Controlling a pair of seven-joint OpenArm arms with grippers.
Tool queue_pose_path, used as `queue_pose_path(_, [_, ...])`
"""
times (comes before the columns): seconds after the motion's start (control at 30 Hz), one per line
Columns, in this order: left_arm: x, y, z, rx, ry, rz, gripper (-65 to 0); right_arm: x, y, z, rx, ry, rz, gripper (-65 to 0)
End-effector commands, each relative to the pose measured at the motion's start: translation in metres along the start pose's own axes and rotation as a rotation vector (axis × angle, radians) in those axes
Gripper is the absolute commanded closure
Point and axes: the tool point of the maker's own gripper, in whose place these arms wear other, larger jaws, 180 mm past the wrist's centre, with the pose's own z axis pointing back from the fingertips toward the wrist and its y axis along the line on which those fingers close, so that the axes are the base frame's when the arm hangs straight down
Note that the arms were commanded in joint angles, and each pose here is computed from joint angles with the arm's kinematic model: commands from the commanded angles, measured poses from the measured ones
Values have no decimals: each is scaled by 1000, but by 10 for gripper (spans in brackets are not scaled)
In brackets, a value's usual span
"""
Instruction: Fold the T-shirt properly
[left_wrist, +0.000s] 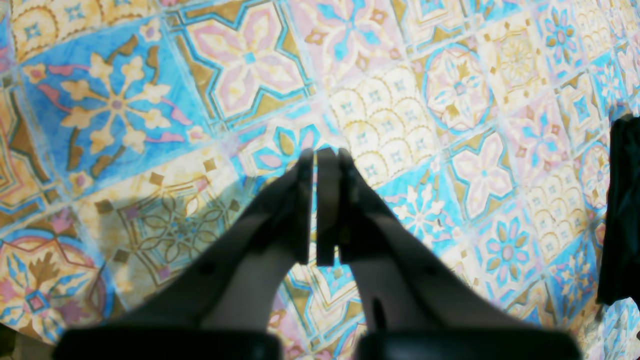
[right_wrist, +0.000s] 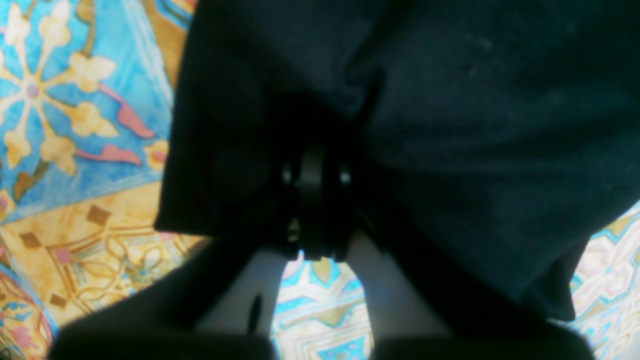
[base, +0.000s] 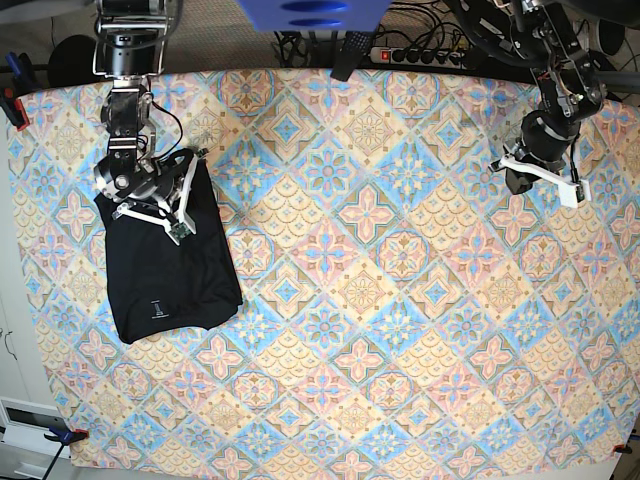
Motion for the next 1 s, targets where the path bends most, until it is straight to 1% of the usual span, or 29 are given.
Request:
queue_pose_path(0.0, [13, -2, 3, -8, -41, -17, -3, 9, 19, -3, 62, -31, -1, -27])
queue_pose_path(0.27, [13, -2, 3, -8, -42, -17, -3, 20, 30, -4, 82, -56, -13, -27])
queue_pose_path(0.47, [13, -2, 3, -8, -42, -17, -3, 38, 20, -2, 64, -88, -8, -27])
queue_pose_path(0.57, [13, -2, 3, -8, -44, -17, -3, 40, 15, 2, 50, -77, -2, -27])
queue_pose_path(0.67, [13, -2, 3, -8, -44, -17, -3, 46, 11, 8, 29, -91, 7, -27])
queue_pose_path(0.8, [12, -3, 3, -10, -41, -15, -3, 62, 1, 24, -17, -146, 26, -27])
queue_pose_path(0.87, [11, -3, 4, -9, -40, -16, -3, 72, -7, 37, -55, -184, 41, -27])
queue_pose_path(0.97, [19, -8, 12, -14, -66, -44, -3, 59, -5, 51, -88, -173, 48, -27])
